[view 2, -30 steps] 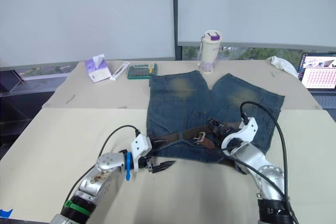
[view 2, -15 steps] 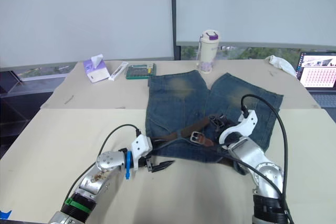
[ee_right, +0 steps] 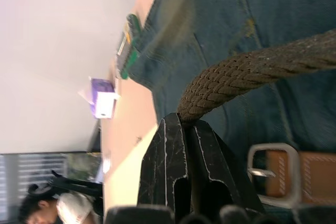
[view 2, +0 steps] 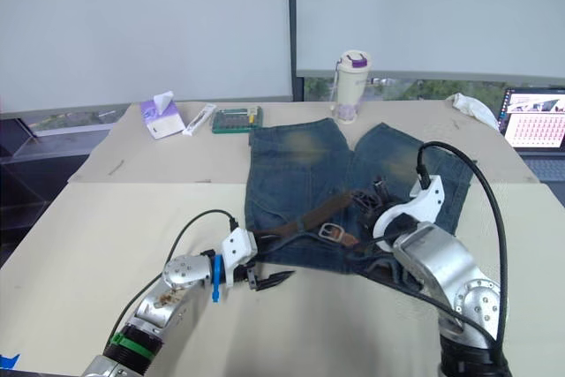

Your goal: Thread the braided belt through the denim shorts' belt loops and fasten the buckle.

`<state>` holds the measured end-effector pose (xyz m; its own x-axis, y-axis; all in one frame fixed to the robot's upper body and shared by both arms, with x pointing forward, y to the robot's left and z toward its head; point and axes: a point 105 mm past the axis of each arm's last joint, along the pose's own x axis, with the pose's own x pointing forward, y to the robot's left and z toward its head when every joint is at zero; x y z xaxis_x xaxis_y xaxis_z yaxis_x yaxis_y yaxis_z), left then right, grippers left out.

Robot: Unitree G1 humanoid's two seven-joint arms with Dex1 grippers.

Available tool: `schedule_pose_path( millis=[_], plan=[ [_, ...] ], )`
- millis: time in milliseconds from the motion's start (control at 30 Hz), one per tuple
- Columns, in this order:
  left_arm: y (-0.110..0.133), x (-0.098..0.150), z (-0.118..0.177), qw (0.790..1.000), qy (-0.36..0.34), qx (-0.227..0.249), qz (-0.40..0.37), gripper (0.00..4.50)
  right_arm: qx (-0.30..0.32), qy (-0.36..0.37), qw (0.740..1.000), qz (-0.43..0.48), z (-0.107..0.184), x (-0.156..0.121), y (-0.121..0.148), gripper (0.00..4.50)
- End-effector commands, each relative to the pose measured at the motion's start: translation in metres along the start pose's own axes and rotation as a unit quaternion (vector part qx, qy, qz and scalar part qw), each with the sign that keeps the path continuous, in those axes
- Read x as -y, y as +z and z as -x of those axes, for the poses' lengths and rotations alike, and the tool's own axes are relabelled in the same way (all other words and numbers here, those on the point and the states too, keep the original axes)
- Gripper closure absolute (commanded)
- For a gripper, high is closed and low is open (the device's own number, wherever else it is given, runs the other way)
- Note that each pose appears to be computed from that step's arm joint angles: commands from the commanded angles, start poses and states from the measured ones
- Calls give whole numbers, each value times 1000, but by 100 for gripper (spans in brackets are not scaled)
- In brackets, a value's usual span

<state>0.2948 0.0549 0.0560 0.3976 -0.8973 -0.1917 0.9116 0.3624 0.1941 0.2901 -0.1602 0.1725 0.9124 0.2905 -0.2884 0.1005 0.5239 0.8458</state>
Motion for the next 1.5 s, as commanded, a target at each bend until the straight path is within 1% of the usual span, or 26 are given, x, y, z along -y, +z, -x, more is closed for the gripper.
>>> schedule_pose_path(
  millis=[33, 167, 233, 333, 400, 467, 533, 600, 667, 700, 733, 800, 833, 867, 900, 933, 967, 1033, 1133, 1167, 1200, 1267, 1367, 1400, 1467, 1500],
  plan=[
    [-10, 1, 0, 1000, -2, -20, 5, 0, -3, -14, 998, 55, 13, 6, 0, 447],
    [-9, 2, 0, 1000, -4, -16, 6, 0, -12, -83, 980, 182, 20, 41, 4, 447],
    [-7, 2, 1, 1000, -11, -8, 11, 0, -11, -96, 969, 226, 20, 49, 7, 447],
    [-5, 3, 4, 1000, -23, -4, 11, 0, 5, -88, 953, 291, 15, 46, 10, 447],
    [-3, 2, 8, 999, -32, 2, 14, 0, 8, -81, 934, 347, 11, 45, 8, 447],
    [2, 0, 12, 999, -40, 13, 20, 0, 26, -60, 914, 399, 6, 38, 7, 447],
    [10, -5, 16, 998, -43, 31, 30, 0, 25, -52, 909, 413, 2, 39, 2, 447],
    [21, -12, 21, 997, -40, 52, 42, 0, 24, -35, 887, 459, -4, 37, -5, 447],
    [28, -17, 26, 996, -39, 62, 46, 0, 18, -4, 887, 462, -9, 31, -17, 447],
    [32, -19, 29, 996, -42, 66, 48, 0, 17, 14, 877, 480, -11, 25, -23, 447],
    [35, -21, 31, 995, -43, 69, 50, 0, 14, 27, 855, 518, -12, 22, -28, 447],
    [45, -26, 35, 995, -40, 79, 50, 0, 10, 40, 789, 613, -15, 22, -34, 447],
    [54, -29, 35, 994, -39, 90, 53, 0, 11, 46, 751, 658, -17, 22, -36, 447],
    [60, -31, 35, 993, -39, 97, 56, 0, 12, 52, 726, 686, -19, 22, -37, 447],
    [65, -33, 35, 992, -37, 105, 56, 0, 18, 59, 720, 691, -21, 19, -38, 447],
    [75, -38, 31, 991, -26, 118, 59, 0, 38, 67, 731, 678, -23, 11, -37, 447],
    [86, -42, 25, 989, -12, 132, 62, 0, 52, 77, 729, 678, -25, 3, -36, 447],
    [104, -48, 14, 985, 12, 155, 70, 0, 70, 92, 722, 682, -27, -8, -37, 447],
    [122, -53, -2, 978, 41, 183, 96, 0, 77, 101, 711, 692, -31, -13, -41, 447],
    [126, -53, -6, 976, 44, 188, 104, 0, 76, 101, 702, 701, -33, -13, -43, 447],
    [130, -52, -10, 973, 46, 194, 118, 0, 73, 105, 675, 727, -35, -13, -46, 447],
    [132, -48, -20, 971, 49, 195, 133, 0, 74, 112, 645, 753, -38, -15, -51, 447],
    [124, -43, -35, 978, 54, 163, 119, 0, 79, 118, 595, 791, -42, -19, -54, 447],
    [122, -42, -36, 978, 55, 159, 119, 0, 79, 118, 584, 800, -42, -20, -54, 447],
    [122, -46, -38, 977, 67, 158, 128, 0, 79, 117, 582, 801, -44, -19, -55, 447],
    [122, -46, -39, 976, 70, 157, 131, 0, 83, 114, 575, 806, -45, -20, -54, 447]
  ],
)
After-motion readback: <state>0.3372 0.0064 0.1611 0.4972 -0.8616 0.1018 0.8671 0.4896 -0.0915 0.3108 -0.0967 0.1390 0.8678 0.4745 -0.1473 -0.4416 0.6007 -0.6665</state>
